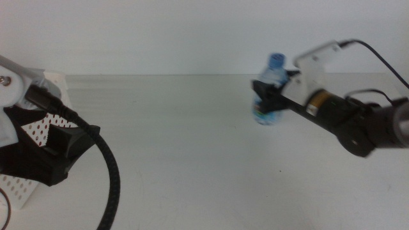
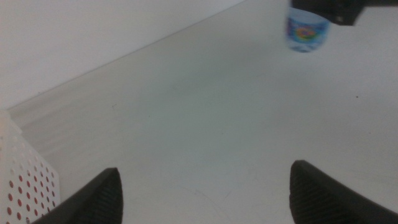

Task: Use arms to grab the bottles and put them into the dustbin to the left of the table.

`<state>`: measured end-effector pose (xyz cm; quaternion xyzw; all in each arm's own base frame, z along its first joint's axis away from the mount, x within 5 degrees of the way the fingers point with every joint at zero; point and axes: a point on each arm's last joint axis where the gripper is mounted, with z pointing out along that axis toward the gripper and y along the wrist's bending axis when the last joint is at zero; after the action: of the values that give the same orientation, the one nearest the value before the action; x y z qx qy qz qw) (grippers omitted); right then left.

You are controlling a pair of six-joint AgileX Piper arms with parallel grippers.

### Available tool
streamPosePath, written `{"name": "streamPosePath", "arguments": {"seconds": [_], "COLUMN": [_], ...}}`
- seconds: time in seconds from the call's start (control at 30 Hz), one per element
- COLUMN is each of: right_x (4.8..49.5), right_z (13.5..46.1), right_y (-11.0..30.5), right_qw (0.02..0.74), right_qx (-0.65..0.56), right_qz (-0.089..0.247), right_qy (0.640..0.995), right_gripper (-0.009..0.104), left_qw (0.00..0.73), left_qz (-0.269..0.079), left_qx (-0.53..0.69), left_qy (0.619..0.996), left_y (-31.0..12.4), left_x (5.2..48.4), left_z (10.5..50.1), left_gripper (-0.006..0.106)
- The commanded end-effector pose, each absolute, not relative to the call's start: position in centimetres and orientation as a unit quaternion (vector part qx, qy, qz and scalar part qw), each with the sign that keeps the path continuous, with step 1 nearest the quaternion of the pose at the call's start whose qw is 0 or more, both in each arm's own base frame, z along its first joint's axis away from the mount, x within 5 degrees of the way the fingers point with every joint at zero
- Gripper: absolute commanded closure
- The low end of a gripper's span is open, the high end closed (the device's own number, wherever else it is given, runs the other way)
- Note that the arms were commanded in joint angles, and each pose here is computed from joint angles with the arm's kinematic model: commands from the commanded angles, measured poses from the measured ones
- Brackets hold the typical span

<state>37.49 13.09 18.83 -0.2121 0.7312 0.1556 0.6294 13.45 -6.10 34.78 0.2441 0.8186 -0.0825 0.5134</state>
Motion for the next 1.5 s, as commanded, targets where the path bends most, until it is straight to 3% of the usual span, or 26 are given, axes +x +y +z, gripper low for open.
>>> {"name": "streamPosePath", "arguments": {"seconds": [0.0, 0.23, 0.4, 0.93, 1.07, 1.33, 1.47], "right_x": [37.3, 37.0, 37.2, 37.1, 37.0, 36.6, 36.4], "right_z": [25.0, 25.8, 24.2, 20.5, 20.5, 20.3, 20.8], "right_y": [15.9, 22.8, 25.9, 28.1, 28.1, 28.3, 28.2], "right_qw": [0.698, 0.688, 0.675, 0.633, 0.628, 0.612, 0.606], "right_qx": [-0.235, -0.295, -0.314, -0.303, -0.3, -0.344, -0.344], "right_qz": [0.2, 0.244, 0.264, 0.306, 0.313, 0.316, 0.322], "right_qy": [0.646, 0.617, 0.614, 0.644, 0.646, 0.639, 0.641], "right_gripper": [0.095, 0.095, 0.095, 0.091, 0.076, 0.019, 0.007], "left_qw": [0.554, 0.554, 0.554, 0.554, 0.554, 0.554, 0.554], "left_qz": [-0.099, -0.099, -0.099, -0.099, -0.099, -0.099, -0.099], "left_qx": [0.229, 0.229, 0.229, 0.229, 0.229, 0.229, 0.229], "left_qy": [0.794, 0.794, 0.794, 0.794, 0.794, 0.794, 0.794], "left_y": [-6.3, -6.3, -6.3, -6.3, -6.3, -6.3, -6.3], "left_x": [13.5, 13.5, 13.5, 13.5, 13.5, 13.5, 13.5], "left_z": [36.4, 36.4, 36.4, 36.4, 36.4, 36.4, 36.4], "left_gripper": [0.016, 0.016, 0.016, 0.016, 0.016, 0.016, 0.016]}}
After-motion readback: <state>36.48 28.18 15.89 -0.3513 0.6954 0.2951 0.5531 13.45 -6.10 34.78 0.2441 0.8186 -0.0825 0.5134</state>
